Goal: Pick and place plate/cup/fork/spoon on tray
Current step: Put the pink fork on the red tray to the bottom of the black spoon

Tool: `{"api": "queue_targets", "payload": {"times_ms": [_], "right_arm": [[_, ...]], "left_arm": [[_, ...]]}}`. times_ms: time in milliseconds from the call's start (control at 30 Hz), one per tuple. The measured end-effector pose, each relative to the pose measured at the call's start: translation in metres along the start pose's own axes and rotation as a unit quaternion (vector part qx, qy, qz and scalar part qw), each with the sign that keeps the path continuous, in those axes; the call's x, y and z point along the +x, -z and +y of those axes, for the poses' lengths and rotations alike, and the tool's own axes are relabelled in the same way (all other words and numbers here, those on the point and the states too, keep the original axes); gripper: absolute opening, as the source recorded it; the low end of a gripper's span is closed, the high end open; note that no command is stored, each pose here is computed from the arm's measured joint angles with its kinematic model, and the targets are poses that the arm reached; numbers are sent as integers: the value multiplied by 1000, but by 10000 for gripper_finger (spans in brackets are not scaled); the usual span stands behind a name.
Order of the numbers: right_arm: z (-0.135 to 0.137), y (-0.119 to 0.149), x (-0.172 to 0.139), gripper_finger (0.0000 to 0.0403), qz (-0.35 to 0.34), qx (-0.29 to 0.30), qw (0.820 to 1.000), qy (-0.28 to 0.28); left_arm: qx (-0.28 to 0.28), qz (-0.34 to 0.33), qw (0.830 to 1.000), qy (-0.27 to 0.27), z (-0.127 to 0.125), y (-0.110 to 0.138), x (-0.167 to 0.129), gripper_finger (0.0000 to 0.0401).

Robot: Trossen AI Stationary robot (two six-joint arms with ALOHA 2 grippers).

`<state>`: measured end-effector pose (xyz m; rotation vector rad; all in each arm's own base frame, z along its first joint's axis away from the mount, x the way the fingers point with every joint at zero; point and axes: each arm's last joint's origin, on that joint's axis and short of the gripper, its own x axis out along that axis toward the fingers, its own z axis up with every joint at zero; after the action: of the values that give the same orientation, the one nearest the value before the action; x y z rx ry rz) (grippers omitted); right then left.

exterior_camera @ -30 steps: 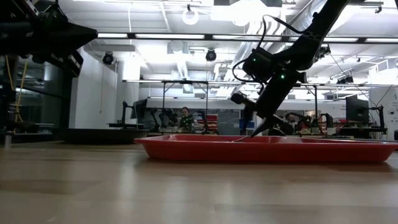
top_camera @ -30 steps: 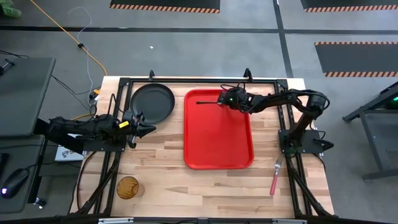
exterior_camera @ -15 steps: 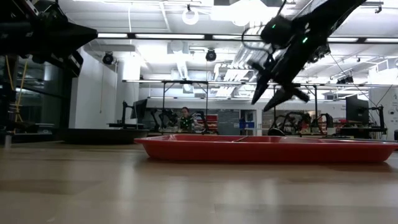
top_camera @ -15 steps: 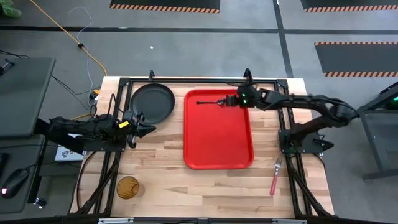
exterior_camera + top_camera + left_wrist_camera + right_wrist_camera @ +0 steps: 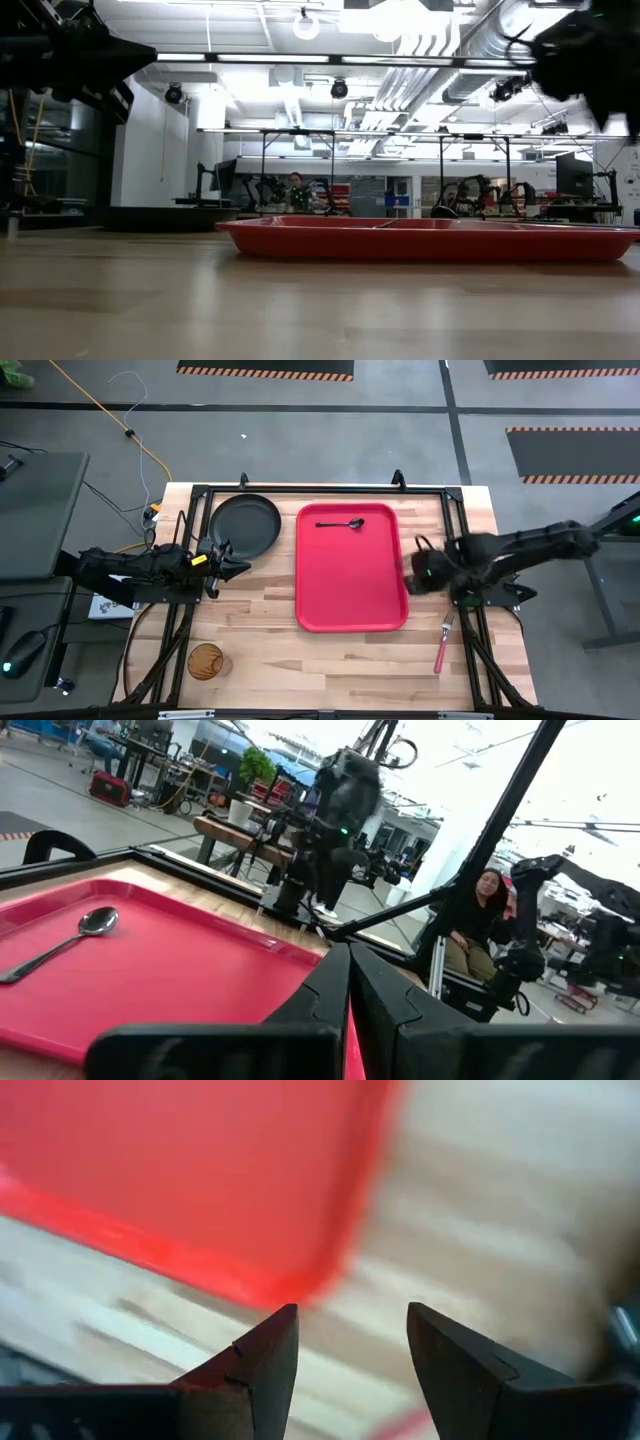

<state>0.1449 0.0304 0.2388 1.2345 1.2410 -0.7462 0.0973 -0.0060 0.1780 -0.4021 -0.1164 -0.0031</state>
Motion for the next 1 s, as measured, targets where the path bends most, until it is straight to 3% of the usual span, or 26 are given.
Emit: {"api": "queue_targets", "payload": {"times_ms": [200, 500, 1000], "right_arm": [[-6, 37, 15, 179, -2, 61, 993, 101], [0, 71, 57, 179, 0, 87, 968, 237], [15, 103, 126, 179, 78, 52, 954, 285]], "left_arm": [[0, 0, 1000, 0, 0, 0, 0, 3], [0, 0, 1000, 0, 0, 0, 0, 3], [0, 0, 1000, 0, 0, 0, 0, 3]]}}
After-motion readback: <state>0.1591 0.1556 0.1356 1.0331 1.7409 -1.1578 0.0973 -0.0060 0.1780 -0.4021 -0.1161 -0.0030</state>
